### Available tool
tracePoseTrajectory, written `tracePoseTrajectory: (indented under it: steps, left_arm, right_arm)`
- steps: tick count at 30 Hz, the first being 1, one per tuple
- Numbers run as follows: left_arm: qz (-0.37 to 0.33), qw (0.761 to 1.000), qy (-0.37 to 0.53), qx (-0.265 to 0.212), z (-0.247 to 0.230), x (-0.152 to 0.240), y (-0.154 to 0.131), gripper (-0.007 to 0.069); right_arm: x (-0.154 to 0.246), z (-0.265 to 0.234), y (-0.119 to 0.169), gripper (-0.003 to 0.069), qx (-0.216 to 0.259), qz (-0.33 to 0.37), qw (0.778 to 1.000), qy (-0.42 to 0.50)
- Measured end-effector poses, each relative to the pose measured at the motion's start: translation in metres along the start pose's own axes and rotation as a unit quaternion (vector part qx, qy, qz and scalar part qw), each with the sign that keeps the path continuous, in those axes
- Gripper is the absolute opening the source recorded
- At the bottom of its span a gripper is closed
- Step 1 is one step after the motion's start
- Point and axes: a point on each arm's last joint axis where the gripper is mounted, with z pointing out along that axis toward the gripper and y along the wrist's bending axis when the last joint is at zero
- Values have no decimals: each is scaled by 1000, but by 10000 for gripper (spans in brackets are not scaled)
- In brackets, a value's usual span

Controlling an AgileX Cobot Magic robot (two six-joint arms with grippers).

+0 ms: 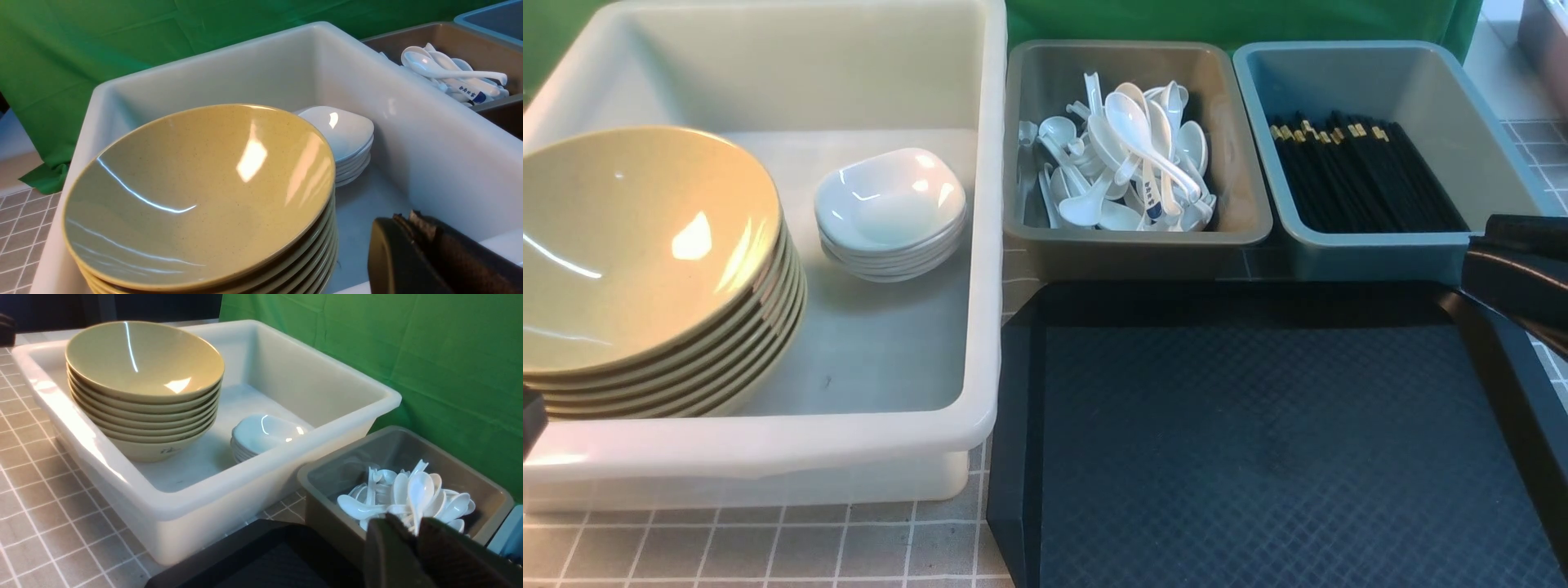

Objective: On grey table put chopsticks spoon bowls plates into blue grey white boxes.

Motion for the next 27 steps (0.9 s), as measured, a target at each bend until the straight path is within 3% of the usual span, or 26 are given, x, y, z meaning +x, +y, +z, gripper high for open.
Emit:
tracePoseTrajectory:
  steps: [3, 8, 14, 20, 27]
  left_arm:
    - [0, 1000, 0, 0, 0, 0, 0, -10]
    - [0, 1000, 0, 0, 0, 0, 0, -11]
    - [0, 1000, 0, 0, 0, 0, 0, -11]
    - [0, 1000, 0, 0, 0, 0, 0, -11]
    - [0, 1000, 0, 0, 0, 0, 0, -11]
  right_arm:
    - [0, 1, 0, 92, 3, 0, 1000, -6]
    - [26, -2, -2, 3, 35, 7, 999, -27]
    - [94, -24, -11, -1, 149, 73, 985, -48]
    - [176, -51, -11, -1, 315, 173, 933, -8]
    - [211, -58, -7, -1, 371, 195, 907, 44]
